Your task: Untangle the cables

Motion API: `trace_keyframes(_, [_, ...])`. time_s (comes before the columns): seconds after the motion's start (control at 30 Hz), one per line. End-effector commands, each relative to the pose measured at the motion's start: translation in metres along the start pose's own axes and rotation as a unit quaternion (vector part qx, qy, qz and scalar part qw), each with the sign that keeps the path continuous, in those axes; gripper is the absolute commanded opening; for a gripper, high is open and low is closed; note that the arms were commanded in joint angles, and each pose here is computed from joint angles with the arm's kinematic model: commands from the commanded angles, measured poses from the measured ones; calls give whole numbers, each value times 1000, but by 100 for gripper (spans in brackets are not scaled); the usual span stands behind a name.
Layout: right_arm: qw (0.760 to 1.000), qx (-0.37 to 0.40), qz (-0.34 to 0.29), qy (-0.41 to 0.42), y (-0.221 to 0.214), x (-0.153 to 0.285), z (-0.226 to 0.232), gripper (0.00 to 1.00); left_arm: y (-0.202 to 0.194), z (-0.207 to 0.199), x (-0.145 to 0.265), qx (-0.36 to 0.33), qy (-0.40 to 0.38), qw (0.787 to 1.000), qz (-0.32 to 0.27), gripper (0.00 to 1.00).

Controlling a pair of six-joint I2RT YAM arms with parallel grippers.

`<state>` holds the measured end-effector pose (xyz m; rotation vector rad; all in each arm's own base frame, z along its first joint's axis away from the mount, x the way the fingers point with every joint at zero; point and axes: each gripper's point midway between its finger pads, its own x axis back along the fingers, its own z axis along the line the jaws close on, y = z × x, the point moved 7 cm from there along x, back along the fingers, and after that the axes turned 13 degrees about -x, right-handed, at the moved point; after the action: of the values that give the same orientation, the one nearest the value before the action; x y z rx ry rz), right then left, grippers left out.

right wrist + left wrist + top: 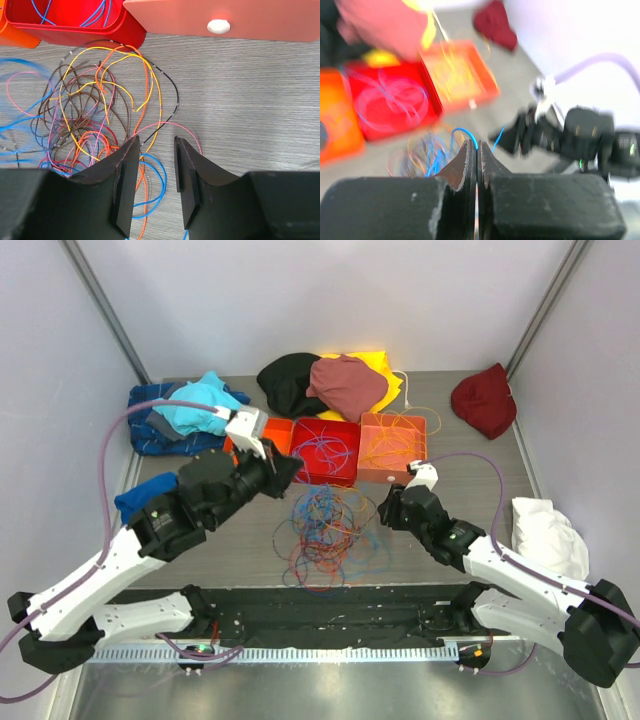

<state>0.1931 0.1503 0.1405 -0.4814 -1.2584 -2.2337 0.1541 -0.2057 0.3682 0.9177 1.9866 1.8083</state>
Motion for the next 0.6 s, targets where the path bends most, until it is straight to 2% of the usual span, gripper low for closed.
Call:
trace_keyframes(0.0, [998,-12,-43,46,26,8,27,41,39,19,0,-87,80,993,-24,0])
trace_keyframes(0.27, [995,-11,-51,81,38,16,44,41,148,13,-1,-105,99,983,-116,0])
trace_keyframes(0.47, [983,9,-37,181,32,28,79,42,190,7,14,-104,92,977,-164,0])
trace_keyframes(0.57, [978,34,-45,203,30,33,100,43,207,5,22,-104,85,974,-182,0])
